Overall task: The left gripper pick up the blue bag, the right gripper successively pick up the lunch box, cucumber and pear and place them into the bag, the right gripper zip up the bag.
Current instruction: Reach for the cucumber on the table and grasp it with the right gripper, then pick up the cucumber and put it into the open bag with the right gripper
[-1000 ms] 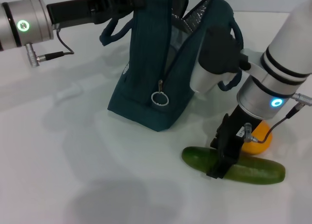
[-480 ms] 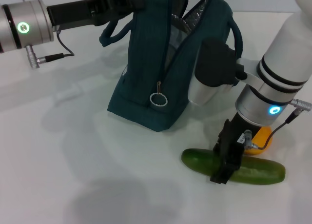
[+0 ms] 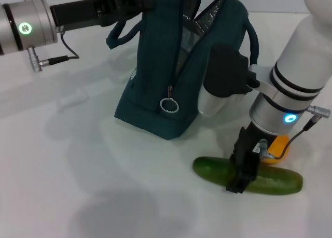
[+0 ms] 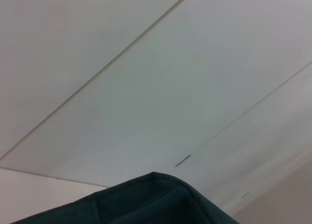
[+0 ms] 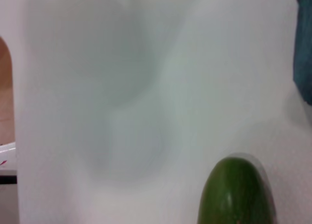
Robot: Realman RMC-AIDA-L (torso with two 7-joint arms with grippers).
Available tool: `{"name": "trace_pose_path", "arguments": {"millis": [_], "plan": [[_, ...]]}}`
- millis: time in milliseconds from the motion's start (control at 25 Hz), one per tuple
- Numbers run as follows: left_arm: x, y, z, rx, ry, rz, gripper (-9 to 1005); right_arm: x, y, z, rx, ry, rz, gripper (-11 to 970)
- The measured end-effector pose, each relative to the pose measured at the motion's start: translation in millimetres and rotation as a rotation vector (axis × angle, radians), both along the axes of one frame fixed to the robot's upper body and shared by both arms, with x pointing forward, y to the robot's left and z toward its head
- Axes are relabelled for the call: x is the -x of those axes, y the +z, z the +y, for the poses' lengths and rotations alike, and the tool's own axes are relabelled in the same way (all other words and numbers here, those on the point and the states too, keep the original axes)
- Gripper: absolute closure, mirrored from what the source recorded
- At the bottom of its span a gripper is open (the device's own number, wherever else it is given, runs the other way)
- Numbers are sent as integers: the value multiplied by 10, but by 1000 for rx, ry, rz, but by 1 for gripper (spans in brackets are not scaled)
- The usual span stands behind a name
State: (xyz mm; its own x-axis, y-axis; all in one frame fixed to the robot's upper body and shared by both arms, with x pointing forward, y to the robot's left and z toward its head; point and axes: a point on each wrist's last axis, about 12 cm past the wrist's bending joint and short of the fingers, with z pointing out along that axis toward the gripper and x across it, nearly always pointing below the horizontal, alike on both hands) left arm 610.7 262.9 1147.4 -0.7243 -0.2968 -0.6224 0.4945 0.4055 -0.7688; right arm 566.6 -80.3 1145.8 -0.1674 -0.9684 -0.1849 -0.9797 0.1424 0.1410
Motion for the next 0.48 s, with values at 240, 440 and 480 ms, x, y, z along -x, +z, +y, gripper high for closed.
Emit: {"name": "trace_pose_path", "arguments": {"millis": [240, 440, 480], "plan": [[4, 0, 16, -1, 1, 1, 933, -79, 45, -40, -44, -67, 2, 280], [10, -2, 19, 1, -1, 3, 933, -198, 138, -216, -126, -189, 50, 328], [15, -7, 17, 2, -1, 4, 933, -219, 174, -298, -158, -229, 83, 328]]}}
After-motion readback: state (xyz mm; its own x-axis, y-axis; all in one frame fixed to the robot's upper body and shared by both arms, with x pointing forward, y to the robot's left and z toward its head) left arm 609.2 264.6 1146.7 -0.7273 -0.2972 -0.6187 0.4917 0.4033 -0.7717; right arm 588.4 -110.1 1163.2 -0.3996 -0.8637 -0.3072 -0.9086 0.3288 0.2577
